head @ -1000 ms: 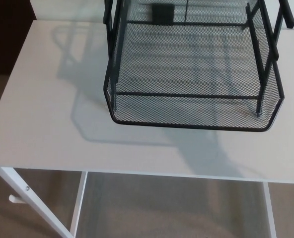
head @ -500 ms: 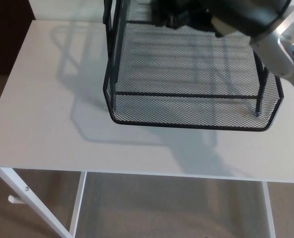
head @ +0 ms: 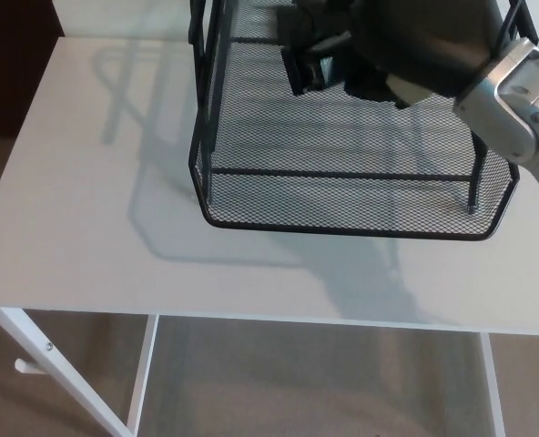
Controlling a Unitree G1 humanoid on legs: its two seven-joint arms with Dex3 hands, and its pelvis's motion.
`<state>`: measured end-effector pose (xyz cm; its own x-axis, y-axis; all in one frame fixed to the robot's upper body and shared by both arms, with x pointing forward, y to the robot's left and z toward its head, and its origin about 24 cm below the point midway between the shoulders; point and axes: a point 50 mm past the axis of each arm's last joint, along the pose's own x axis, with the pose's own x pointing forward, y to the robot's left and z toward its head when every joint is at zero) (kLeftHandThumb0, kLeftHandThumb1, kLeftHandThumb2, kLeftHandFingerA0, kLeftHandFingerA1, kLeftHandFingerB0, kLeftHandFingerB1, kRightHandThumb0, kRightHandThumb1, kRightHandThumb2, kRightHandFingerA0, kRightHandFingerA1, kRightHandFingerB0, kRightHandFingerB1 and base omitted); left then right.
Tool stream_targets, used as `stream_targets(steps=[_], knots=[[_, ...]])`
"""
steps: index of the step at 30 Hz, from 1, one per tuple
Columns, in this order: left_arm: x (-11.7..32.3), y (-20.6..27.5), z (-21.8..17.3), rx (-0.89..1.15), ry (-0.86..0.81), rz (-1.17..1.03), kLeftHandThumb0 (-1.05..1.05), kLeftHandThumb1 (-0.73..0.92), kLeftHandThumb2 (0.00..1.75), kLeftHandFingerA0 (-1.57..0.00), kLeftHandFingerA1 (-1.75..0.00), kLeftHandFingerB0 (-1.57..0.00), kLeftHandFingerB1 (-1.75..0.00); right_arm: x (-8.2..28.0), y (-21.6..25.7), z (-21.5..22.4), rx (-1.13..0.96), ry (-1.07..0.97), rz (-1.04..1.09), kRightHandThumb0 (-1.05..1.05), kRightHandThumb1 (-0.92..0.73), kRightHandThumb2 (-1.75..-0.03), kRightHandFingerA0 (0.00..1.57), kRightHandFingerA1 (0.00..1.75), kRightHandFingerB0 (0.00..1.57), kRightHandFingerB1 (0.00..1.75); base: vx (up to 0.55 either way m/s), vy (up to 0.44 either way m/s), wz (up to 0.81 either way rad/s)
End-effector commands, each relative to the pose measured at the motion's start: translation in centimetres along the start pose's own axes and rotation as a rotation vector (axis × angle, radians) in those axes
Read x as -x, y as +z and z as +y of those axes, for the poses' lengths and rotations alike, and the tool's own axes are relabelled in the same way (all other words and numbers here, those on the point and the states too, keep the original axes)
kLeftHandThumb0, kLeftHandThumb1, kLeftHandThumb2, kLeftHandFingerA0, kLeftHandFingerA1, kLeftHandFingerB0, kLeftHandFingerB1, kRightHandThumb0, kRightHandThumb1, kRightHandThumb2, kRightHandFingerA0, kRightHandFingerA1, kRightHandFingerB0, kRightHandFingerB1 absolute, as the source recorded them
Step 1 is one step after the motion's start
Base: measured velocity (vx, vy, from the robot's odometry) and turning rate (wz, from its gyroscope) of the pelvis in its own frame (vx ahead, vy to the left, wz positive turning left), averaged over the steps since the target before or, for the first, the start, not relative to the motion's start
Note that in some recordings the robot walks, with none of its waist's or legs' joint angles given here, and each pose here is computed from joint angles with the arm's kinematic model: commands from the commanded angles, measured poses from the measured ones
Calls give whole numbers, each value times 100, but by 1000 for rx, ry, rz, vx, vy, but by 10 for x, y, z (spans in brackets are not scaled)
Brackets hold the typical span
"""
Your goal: The robot walks towards a desk on which a file tray is kept in the middle and a stapler is kept to its right. The robot lifts the stapler using its right hand and places it on the file tray.
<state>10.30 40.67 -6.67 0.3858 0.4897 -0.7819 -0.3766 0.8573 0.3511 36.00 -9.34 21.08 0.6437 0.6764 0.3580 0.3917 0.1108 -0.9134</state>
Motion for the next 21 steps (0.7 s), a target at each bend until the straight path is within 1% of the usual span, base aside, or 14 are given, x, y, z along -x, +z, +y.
stream_targets(steps=[1,3,5,6,9,10,11,12,14,16,17,18,20,21], knots=[[0,11,3,-33,8,-48,-73,74,108,-28,-61,-7,-47,11,-27,13,-127,461,246,-56,-40,-81,1,37,1,33,0,0,0],[0,11,3,-21,10,-44,-74,74,108,-27,-60,-7,-47,9,-26,9,-137,454,244,-78,-45,-78,0,10,1,12,0,0,0],[0,10,3,-17,11,-45,-73,74,107,-25,-60,-7,-47,8,-26,6,-134,443,231,-81,-46,-79,0,11,0,9,0,0,0],[0,10,3,-20,13,-45,-74,92,72,-28,-54,-12,-38,6,-25,4,-137,434,220,-82,-47,-81,0,13,0,11,0,0,0],[0,10,3,-31,10,-48,-74,91,72,-28,-55,-11,-37,5,-24,0,-131,429,209,-82,-47,-81,0,14,7,11,0,0,0],[0,11,3,-33,11,-47,-75,74,108,-28,-62,-8,-49,5,-23,-2,-136,422,201,-80,-46,-81,0,17,4,11,0,0,0],[0,8,3,-24,8,-44,-75,74,108,-27,-62,-8,-49,5,-22,-2,-140,426,197,-82,-46,-79,0,12,13,7,0,0,0],[0,7,3,-25,9,-42,-75,74,107,-29,-62,-9,-48,5,-22,-3,-147,425,200,-81,-45,-78,0,12,13,7,0,0,0],[0,7,3,-35,9,-43,-75,75,107,-30,-62,-9,-48,5,-22,-5,-159,424,200,-78,-44,-80,0,17,5,9,0,0,0],[0,5,3,-23,14,-38,-73,74,107,-29,-60,-8,-47,6,-25,-8,-184,436,216,-84,-47,-81,0,11,0,6,0,0,0],[0,4,3,-28,15,-35,-74,91,72,-32,-53,-11,-38,7,-29,-12,-156,430,232,-85,-49,-83,0,10,0,10,0,0,0],[0,5,3,-36,16,-34,-73,75,108,-29,-60,-8,-48,8,-30,-17,-143,428,236,-86,-49,-83,0,9,0,8,0,0,0],[1,4,4,-31,17,-33,-73,75,108,-27,-60,-8,-48,8,-32,-22,-147,440,247,-88,-51,-84,0,7,0,7,0,0,0],[1,3,4,-24,13,-34,-74,92,71,-29,-55,-12,-38,10,-34,-26,-168,431,255,-94,-54,-86,0,2,0,7,0,0,0]])
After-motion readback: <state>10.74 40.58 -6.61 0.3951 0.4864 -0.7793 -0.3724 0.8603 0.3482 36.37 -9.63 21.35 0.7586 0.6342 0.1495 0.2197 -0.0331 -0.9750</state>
